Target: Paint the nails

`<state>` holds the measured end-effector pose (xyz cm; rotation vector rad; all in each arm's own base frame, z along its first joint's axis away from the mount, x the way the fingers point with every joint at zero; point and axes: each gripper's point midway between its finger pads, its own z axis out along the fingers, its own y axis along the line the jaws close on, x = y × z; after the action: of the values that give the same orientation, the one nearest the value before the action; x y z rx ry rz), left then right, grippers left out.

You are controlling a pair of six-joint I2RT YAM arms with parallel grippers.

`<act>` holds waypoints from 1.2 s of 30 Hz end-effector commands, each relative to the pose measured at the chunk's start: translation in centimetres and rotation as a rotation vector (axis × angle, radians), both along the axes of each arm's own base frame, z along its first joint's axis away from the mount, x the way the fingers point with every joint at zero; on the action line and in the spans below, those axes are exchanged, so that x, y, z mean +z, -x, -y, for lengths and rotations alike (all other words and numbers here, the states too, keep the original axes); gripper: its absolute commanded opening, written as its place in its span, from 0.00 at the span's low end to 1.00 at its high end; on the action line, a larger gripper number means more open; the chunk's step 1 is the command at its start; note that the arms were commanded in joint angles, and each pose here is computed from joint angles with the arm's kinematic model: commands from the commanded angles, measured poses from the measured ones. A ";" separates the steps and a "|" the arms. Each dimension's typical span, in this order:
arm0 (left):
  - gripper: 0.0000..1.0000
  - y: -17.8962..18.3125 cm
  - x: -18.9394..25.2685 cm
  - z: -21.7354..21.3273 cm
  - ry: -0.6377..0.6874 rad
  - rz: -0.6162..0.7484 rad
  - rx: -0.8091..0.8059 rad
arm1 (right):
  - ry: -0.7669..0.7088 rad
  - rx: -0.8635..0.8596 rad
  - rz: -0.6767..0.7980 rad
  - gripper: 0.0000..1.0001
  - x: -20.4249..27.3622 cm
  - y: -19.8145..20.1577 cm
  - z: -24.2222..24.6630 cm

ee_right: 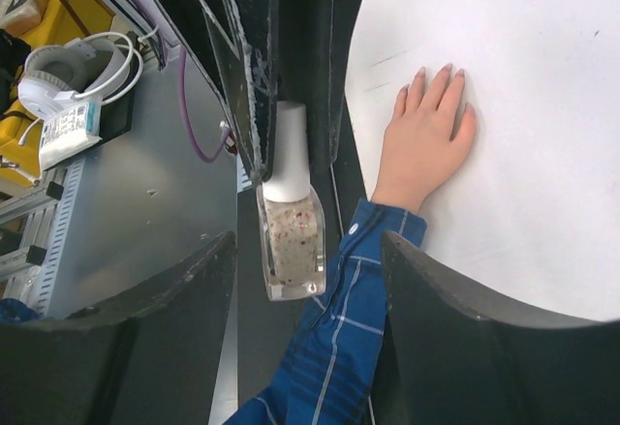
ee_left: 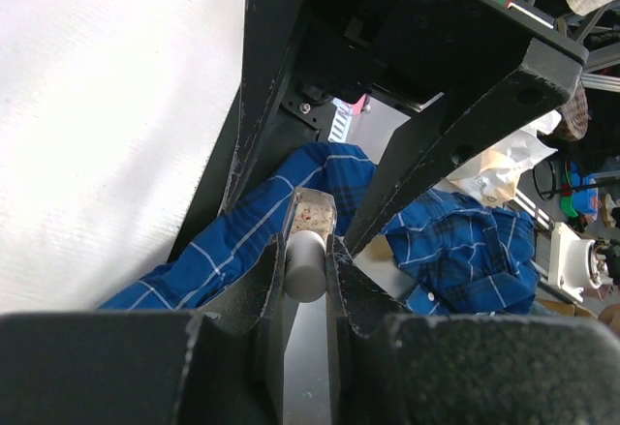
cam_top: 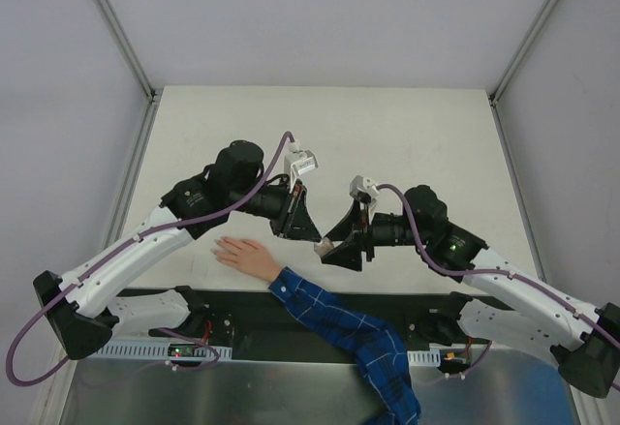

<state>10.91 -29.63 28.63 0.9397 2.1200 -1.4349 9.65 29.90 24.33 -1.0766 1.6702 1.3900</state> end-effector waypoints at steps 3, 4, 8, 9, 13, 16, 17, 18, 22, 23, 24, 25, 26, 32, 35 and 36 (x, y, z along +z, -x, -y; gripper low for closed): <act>0.00 0.4 1.4 0.0 0.063 0.002 -0.014 | -0.118 0.010 0.097 0.56 3.7 -0.3 -1.1; 0.00 0.4 1.4 0.0 0.064 -0.001 -0.013 | -0.121 0.017 0.096 0.52 3.8 -0.1 -1.2; 0.00 0.3 1.6 0.1 0.071 0.000 -0.007 | -0.127 0.060 0.095 0.43 3.8 0.6 -1.7; 0.00 0.2 1.8 0.2 0.077 0.005 -0.005 | -0.122 0.066 0.091 0.42 3.5 0.6 -1.9; 0.00 0.0 1.9 0.1 0.082 0.009 0.010 | -0.118 0.095 0.085 0.16 3.3 1.4 -2.3; 0.00 0.2 1.8 0.0 0.085 0.010 0.006 | -0.118 0.074 0.089 0.01 3.2 1.3 -2.3; 0.00 0.0 1.6 -0.1 0.079 0.012 0.018 | -0.119 0.049 0.097 0.01 3.3 1.0 -2.3; 0.00 -0.1 1.9 -0.3 0.085 0.019 0.032 | -0.114 0.033 0.096 0.00 3.1 0.9 -2.2; 0.47 -1.2 2.2 -1.9 0.088 0.095 0.153 | -0.096 -0.066 0.068 0.00 3.3 -0.2 -1.7; 0.57 -1.6 2.7 -2.7 0.098 0.142 0.204 | -0.090 -0.082 0.062 0.00 3.4 -0.3 -1.5; 0.61 -1.8 2.9 -3.1 0.102 0.179 0.227 | -0.090 -0.097 0.063 0.01 3.6 -0.5 -1.4; 0.64 -1.9 3.2 -3.5 0.109 0.207 0.245 | -0.087 -0.117 0.063 0.00 3.8 -0.8 -1.2; 0.68 -1.7 4.0 -4.1 0.136 0.246 0.260 | -0.099 -0.124 0.071 0.00 4.4 -0.7 -1.0; 0.75 -1.7 6.6 -5.0 0.265 0.361 0.308 | -0.119 -0.201 0.074 0.00 5.8 -2.1 -1.0; 0.76 -1.8 7.4 -4.9 0.321 0.394 0.313 | -0.119 -0.198 0.081 0.00 6.2 -2.4 -1.4; 0.76 -2.0 7.6 -4.8 0.328 0.405 0.319 | -0.122 -0.195 0.085 0.00 6.2 -2.4 -1.6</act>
<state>11.39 -24.38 34.53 0.6989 1.7092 -1.2713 11.33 30.89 27.12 -0.9095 1.6508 1.2791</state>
